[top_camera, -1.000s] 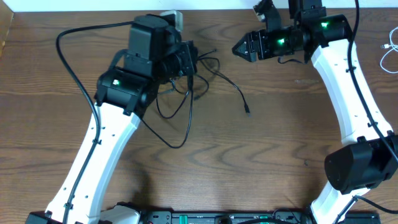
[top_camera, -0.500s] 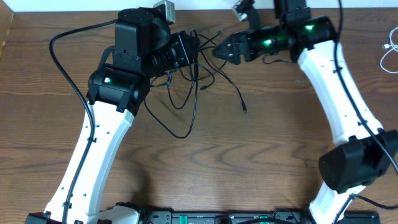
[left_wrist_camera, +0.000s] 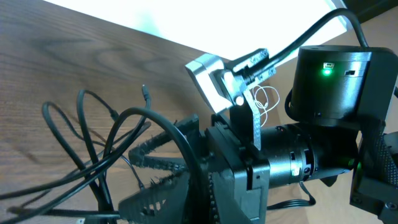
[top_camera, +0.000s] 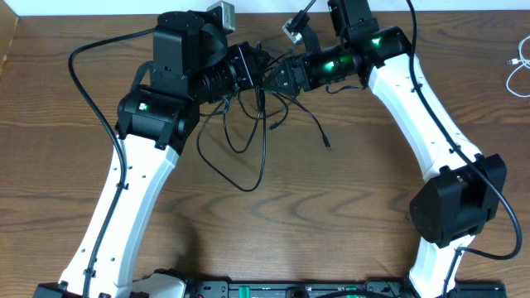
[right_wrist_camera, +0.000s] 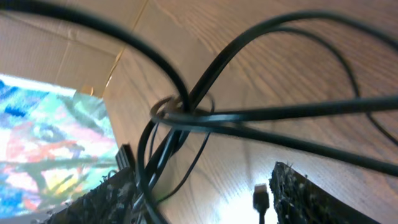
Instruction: Untangle cables
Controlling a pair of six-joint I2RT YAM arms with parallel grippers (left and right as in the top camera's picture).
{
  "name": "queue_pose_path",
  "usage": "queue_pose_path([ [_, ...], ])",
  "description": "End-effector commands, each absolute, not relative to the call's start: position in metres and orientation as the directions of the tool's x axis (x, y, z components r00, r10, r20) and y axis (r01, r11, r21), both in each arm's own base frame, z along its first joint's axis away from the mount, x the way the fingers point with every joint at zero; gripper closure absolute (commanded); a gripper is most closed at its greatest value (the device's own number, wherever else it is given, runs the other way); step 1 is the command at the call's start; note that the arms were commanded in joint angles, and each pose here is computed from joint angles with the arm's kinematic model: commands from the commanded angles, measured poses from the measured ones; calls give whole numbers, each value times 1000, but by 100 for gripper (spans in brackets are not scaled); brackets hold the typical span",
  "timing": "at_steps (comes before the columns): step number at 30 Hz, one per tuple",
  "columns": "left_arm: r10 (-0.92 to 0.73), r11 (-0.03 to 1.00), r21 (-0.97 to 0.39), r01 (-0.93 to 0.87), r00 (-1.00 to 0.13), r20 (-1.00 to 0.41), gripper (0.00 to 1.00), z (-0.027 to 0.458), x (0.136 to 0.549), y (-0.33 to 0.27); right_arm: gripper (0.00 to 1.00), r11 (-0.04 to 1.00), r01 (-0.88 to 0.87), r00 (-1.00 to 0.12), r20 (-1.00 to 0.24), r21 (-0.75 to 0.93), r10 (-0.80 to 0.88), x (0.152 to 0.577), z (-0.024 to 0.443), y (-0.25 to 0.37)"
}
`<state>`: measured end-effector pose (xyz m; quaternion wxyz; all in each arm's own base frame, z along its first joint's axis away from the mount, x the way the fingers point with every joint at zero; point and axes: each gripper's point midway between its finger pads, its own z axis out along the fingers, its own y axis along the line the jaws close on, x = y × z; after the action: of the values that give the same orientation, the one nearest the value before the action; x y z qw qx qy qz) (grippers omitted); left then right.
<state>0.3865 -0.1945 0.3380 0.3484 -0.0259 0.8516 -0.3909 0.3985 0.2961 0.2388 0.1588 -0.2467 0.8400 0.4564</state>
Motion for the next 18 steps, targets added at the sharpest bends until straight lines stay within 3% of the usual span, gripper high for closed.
queue_pose_path([
  [1,-322,680,-690,249,-744,-586,92,349,383,-194,35,373,-636,-772,-546,676,-326,386,245,300],
  [9,-322,680,-690,248,-744,-585,93,348,383,-194,39,327,-696,-710,-548,639,-441,366,219,300],
  [12,-322,680,-690,248,-745,-585,93,348,383,-194,46,322,-704,-703,-555,633,-446,367,216,300],
  [15,-321,680,-690,246,-747,-582,93,348,383,-194,59,321,-717,-692,-574,619,-438,372,217,298],
  [18,-321,681,-691,243,-749,-580,92,347,382,-194,83,335,-717,-693,-578,611,-431,377,217,293],
])
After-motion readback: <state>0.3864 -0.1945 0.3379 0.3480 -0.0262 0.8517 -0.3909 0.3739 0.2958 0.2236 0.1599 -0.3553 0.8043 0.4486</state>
